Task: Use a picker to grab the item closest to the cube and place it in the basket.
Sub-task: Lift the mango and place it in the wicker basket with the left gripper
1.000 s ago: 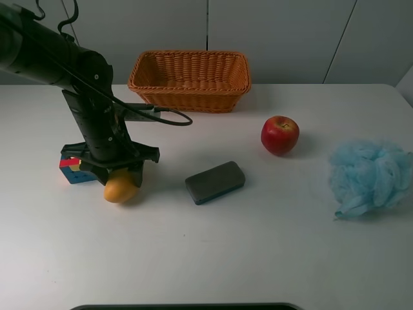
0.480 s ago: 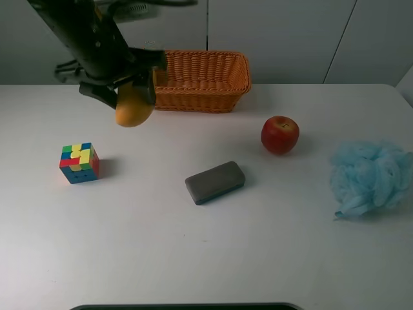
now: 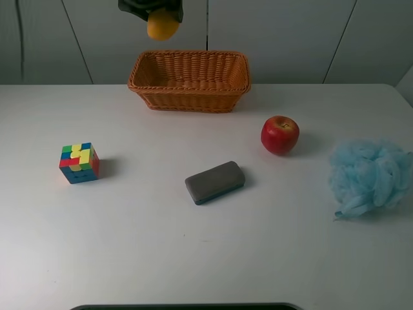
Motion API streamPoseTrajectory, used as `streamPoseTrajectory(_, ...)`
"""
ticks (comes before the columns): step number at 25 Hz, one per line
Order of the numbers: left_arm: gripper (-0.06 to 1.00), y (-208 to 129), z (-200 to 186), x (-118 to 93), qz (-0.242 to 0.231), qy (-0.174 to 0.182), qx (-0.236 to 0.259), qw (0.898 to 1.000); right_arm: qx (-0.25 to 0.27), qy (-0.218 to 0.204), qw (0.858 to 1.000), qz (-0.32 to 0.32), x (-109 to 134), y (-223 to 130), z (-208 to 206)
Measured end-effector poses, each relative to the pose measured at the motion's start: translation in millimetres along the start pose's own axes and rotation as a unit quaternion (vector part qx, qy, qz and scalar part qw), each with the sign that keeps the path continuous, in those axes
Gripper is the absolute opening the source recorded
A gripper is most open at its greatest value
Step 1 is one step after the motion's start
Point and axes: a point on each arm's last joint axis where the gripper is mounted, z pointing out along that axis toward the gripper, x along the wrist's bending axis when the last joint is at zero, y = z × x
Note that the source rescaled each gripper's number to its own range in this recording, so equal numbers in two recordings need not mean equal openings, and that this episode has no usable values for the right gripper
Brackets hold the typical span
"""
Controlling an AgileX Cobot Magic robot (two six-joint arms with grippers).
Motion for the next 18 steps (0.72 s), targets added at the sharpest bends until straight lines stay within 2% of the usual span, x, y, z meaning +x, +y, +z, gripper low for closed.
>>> streamPoseTrajectory(4,0.07,-12,62,-5,0.024,-0.016,-0.021,0.999,0.0,0.0,1.0,0.0,0,0,0)
streamPoseTrajectory(9,0.07,-48,117,-7,0.044,-0.014,0.016,0.999,0.0,0.0,1.0,0.0,0,0,0)
streamPoseTrajectory(13,0.07,-59,131,-7,0.049,-0.012,0.028,0.998,0.0,0.0,1.0,0.0,0,0,0)
streamPoseTrajectory(18,0.07,-56,131,-7,0.054,-0.019,0.013,0.998,0.0,0.0,1.0,0.0,0,0,0)
